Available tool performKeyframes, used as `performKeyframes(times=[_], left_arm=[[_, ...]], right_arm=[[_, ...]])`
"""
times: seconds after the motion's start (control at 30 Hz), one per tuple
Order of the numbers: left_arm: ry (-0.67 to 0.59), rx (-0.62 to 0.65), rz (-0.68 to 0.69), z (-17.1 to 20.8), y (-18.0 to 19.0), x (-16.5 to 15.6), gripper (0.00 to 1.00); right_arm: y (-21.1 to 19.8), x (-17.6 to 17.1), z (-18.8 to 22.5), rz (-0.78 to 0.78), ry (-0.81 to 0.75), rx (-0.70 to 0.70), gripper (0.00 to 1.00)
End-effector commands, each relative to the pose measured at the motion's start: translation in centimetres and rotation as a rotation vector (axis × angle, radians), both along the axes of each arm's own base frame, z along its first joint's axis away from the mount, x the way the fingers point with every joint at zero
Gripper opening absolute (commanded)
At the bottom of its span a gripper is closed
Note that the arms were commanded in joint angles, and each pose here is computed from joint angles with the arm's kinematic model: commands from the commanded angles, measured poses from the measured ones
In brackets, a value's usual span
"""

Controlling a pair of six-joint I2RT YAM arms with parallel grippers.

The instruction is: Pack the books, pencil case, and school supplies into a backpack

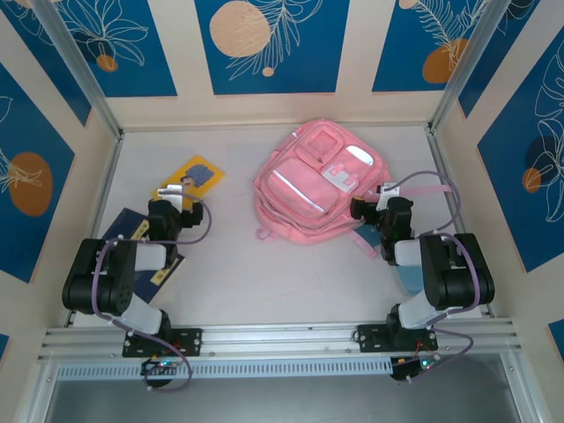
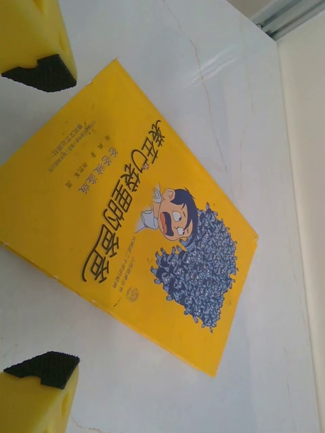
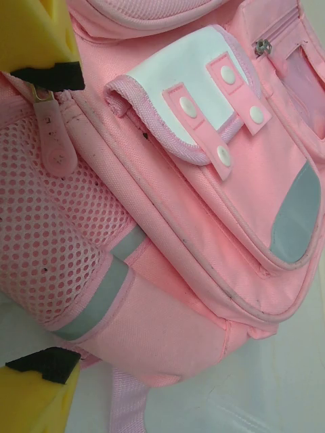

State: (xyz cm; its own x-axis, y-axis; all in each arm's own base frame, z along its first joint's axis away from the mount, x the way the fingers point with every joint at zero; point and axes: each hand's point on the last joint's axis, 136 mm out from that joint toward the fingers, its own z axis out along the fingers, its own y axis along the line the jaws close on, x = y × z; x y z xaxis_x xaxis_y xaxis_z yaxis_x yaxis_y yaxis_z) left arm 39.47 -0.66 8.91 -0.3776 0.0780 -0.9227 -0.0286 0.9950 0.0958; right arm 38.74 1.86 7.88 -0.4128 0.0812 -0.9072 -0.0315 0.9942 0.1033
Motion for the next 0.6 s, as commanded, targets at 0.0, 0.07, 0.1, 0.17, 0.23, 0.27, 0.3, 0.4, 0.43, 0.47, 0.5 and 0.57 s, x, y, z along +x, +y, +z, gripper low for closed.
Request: performKeyframes(times=[0.0, 0.07, 0.1, 0.17, 0.23, 0.27, 0.3, 0.4, 0.43, 0.47, 0.5, 0.57], left_arm=[[0.000, 0.000, -0.024, -0.04, -0.49, 0.10, 1.00], [0.002, -0.001, -0.025, -0.10, -0.52, 0.08, 1.00], [0.002, -0.002, -0.024, -0.11, -0.52, 0.08, 1.00], [0.000, -0.002, -0.024, -0.06, -0.52, 0.07, 1.00], [-0.001, -0.001, -0.025, -0.05, -0.51, 0.06, 1.00], [0.000, -0.002, -0.025, -0.07, -0.52, 0.05, 1.00], [0.000, -0.002, -0.024, -0.07, -0.50, 0.05, 1.00], [-0.001, -0.002, -0.023, -0.01, -0.49, 0.10, 1.00], [-0.001, -0.002, -0.024, -0.02, -0.52, 0.09, 1.00], [0.001, -0.002, -0.024, -0.08, -0.52, 0.08, 1.00], [0.003, -0.002, -0.025, -0.12, -0.53, 0.10, 1.00], [0.003, -0.002, -0.026, -0.11, -0.55, 0.11, 1.00]], right_arm=[[-0.38, 0.85, 1.50, -0.022, -0.056, -0.001, 0.99], [-0.39, 0.87, 1.52, -0.022, -0.056, -0.002, 0.99], [-0.37, 0.88, 1.55, -0.022, -0.057, -0.003, 0.99], [-0.36, 0.91, 1.54, -0.021, -0.057, -0.002, 0.99], [-0.38, 0.90, 1.57, -0.022, -0.057, -0.002, 0.99], [-0.35, 0.89, 1.53, -0.021, -0.056, -0.001, 0.99], [-0.37, 0.90, 1.54, -0.022, -0.056, -0.002, 0.99], [-0.37, 0.86, 1.48, -0.021, -0.054, -0.002, 0.99], [-0.43, 0.88, 1.52, -0.023, -0.056, -0.001, 0.99], [-0.38, 0.86, 1.46, -0.022, -0.054, -0.001, 0.99], [-0.36, 0.94, 1.53, -0.021, -0.055, -0.001, 0.99], [-0.36, 0.90, 1.42, -0.019, -0.051, 0.003, 0.99]])
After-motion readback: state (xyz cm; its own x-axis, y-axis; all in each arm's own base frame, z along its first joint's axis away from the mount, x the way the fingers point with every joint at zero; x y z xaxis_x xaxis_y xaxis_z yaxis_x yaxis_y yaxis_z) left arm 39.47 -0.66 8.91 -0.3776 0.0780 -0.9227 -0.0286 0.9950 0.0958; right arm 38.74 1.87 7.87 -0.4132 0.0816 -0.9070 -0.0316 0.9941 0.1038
